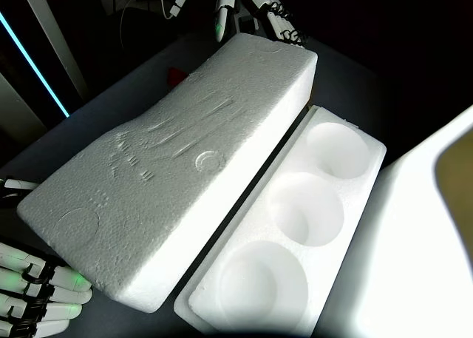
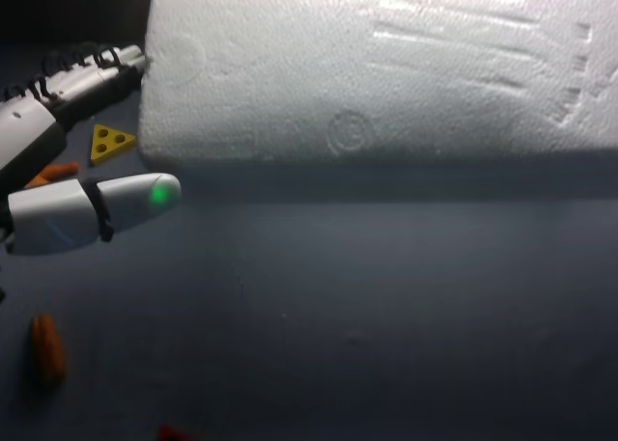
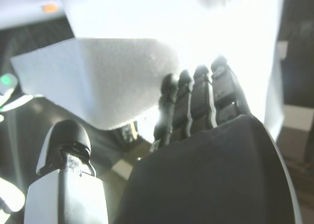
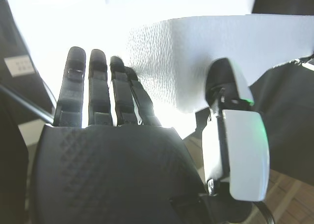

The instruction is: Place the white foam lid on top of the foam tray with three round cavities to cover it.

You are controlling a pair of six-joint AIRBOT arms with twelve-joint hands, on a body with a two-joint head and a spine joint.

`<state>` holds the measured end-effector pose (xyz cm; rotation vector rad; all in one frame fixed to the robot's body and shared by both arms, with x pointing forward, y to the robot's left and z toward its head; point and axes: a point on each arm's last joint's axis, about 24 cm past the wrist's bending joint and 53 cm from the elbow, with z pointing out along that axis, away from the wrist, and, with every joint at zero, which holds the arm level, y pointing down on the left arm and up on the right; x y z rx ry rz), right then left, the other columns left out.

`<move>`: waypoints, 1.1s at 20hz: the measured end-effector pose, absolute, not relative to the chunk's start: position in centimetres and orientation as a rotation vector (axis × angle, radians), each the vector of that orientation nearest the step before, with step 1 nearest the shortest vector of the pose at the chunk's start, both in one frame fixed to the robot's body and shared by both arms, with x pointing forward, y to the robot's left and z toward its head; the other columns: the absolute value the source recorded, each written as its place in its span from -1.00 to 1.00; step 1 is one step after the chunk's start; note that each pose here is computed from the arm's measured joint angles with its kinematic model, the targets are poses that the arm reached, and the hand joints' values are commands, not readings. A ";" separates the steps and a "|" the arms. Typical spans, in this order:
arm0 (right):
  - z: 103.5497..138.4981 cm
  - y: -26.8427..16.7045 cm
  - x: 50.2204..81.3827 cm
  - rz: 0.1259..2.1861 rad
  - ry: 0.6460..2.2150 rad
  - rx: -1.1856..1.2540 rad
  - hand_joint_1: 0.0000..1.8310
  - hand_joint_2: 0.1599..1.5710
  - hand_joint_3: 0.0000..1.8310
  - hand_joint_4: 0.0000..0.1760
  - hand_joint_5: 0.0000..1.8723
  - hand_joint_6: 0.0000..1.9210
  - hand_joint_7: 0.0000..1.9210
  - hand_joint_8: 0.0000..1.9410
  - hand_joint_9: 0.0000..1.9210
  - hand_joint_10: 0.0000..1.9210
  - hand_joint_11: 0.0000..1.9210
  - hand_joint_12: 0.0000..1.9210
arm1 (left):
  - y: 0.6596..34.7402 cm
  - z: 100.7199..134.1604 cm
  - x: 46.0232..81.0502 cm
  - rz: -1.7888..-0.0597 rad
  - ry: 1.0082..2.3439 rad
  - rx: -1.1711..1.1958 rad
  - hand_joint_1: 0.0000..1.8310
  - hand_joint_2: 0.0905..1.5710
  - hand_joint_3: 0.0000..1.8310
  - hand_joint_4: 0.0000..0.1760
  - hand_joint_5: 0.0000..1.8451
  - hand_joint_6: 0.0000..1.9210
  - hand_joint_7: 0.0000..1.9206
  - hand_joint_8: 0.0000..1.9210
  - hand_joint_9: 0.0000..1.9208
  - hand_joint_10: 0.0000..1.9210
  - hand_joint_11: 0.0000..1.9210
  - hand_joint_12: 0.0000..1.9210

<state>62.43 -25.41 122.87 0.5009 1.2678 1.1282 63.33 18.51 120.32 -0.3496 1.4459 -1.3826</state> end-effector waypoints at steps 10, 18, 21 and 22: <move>125.9 -26.6 65.1 1.116 1.196 0.490 -0.52 0.47 -1.00 -1.00 -0.91 -0.78 -0.84 -0.99 -1.00 -0.53 -1.00 0.61 | 18.1 123.3 66.8 -1.370 1.386 -0.318 -0.45 0.34 -1.00 -1.00 -0.72 -1.00 -0.88 -1.00 -0.97 -1.00 -1.00 -0.76; 127.5 -26.0 69.0 1.136 1.172 0.520 -0.47 0.53 -0.99 -1.00 -1.00 -0.72 -0.81 -0.99 -1.00 -0.47 -1.00 0.74 | 18.6 124.8 70.3 -1.343 1.355 -0.349 -0.37 0.30 -1.00 -1.00 -0.63 -0.99 -0.83 -0.99 -0.92 -0.97 -1.00 0.33; 127.7 -25.7 70.3 1.139 1.180 0.533 -0.39 0.52 -1.00 -1.00 -0.99 -0.78 -0.76 -0.97 -1.00 -0.26 -1.00 0.79 | 18.8 125.0 71.6 -1.325 1.352 -0.359 -0.36 0.29 -1.00 -1.00 -0.62 -0.99 -0.80 -0.99 -0.88 -0.96 -1.00 0.40; 127.8 -25.7 70.7 1.140 1.178 0.536 -0.35 0.51 -1.00 -1.00 -0.85 -0.69 -0.60 -0.90 -0.95 -0.08 -1.00 0.85 | 18.8 125.2 72.1 -1.319 1.353 -0.363 -0.36 0.28 -1.00 -1.00 -0.61 -0.99 -0.79 -0.99 -0.86 -0.96 -1.00 0.38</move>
